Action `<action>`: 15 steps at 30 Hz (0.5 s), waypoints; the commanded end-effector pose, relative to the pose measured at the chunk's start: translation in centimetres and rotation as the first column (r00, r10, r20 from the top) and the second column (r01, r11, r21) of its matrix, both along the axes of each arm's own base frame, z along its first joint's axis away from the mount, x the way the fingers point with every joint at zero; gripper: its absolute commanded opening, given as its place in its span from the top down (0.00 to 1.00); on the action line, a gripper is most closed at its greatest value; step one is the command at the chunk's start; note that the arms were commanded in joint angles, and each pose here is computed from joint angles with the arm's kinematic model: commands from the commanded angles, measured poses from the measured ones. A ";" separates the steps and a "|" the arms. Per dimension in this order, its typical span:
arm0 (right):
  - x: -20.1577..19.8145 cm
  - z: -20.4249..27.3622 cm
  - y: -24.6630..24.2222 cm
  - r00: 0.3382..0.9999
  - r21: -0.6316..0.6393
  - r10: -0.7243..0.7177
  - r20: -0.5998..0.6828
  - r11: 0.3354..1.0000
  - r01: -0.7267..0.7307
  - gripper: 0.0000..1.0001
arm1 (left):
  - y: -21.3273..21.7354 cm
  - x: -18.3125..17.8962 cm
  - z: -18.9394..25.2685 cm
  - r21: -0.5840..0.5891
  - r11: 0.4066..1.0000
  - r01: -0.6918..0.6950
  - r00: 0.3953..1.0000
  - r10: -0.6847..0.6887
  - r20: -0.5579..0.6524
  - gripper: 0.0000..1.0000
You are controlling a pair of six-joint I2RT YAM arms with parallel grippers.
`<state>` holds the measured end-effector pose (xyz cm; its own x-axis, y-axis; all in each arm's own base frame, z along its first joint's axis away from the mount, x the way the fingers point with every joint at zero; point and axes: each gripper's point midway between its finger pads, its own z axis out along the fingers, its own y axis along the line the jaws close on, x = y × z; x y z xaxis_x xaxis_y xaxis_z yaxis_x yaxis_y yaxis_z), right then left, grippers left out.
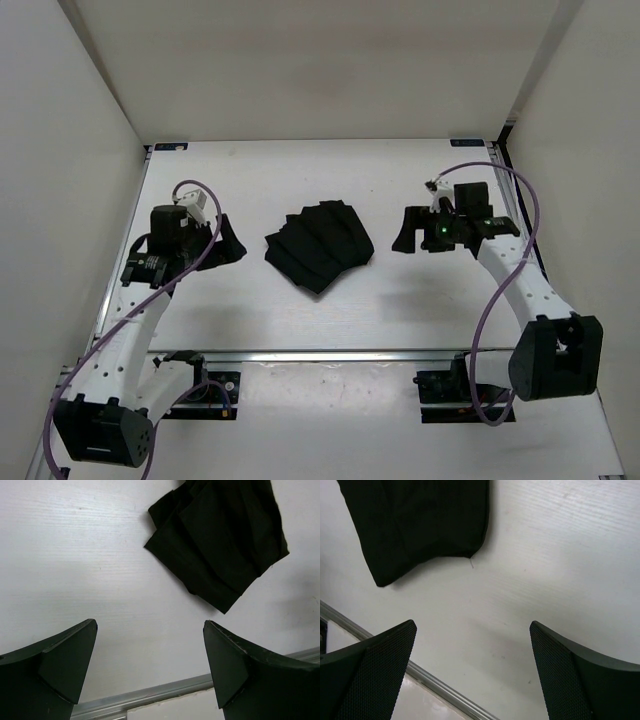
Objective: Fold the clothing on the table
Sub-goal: Fold the skirt
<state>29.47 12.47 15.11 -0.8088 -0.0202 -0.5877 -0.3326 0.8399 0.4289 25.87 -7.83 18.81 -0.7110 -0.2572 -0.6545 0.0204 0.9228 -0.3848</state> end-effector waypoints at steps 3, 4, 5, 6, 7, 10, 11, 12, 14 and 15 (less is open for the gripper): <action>-1.9 -0.5 0.4 0.994 -0.098 0.068 0.083 0.993 -0.060 0.01 | 0.5 -1.2 -0.8 0.023 1.000 -0.007 1.000 0.007 -0.011 0.01; -2.3 -0.8 0.5 0.995 -0.099 0.073 0.072 0.993 -0.065 0.00 | 0.6 -1.4 -0.8 0.024 1.000 -0.009 1.000 0.009 -0.013 0.01; -2.5 -0.6 0.3 0.994 -0.101 0.074 0.085 0.993 -0.065 0.00 | 0.6 -1.9 -0.8 0.019 1.000 -0.007 1.000 0.008 -0.016 0.01; -2.7 -0.5 0.3 0.994 -0.098 0.066 0.089 0.994 -0.057 0.01 | 0.7 -1.7 -0.7 0.021 1.000 -0.012 1.000 0.012 -0.008 0.02; -2.9 -0.9 0.1 0.994 -0.104 0.065 0.084 0.993 -0.056 0.01 | 0.8 -2.0 -0.9 0.023 1.000 -0.015 1.000 0.015 -0.017 0.01; -2.9 -0.8 -0.2 0.995 -0.104 0.053 0.089 0.994 -0.044 0.01 | 0.7 -2.6 -1.2 0.016 1.000 -0.007 1.000 0.007 -0.024 0.02; -2.9 -0.9 -0.3 0.994 -0.105 0.055 0.089 0.993 -0.046 0.01 | 0.9 -2.8 -1.6 0.012 1.000 -0.016 0.999 0.017 -0.037 0.01; -2.9 -0.8 -0.3 0.993 -0.111 0.061 0.099 0.993 -0.050 0.01 | 0.7 -2.7 -1.7 0.006 1.000 -0.015 0.999 0.015 -0.035 0.02; -2.7 -0.7 -0.1 0.991 -0.121 0.072 0.113 0.991 -0.058 0.01 | 0.8 -2.7 -1.5 -0.007 1.000 -0.022 0.999 0.022 -0.025 0.01; -2.7 -0.6 0.3 0.989 -0.116 0.083 0.120 0.991 -0.069 0.01 | 0.6 -2.8 -1.8 -0.014 1.000 -0.022 0.999 0.022 -0.037 0.01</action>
<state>26.14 12.46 13.68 -0.7738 -0.1224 -0.6215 -0.3982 0.8571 0.3269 23.44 -7.14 17.28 -0.7272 -0.2667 -0.6325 -0.0083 0.9248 -0.3804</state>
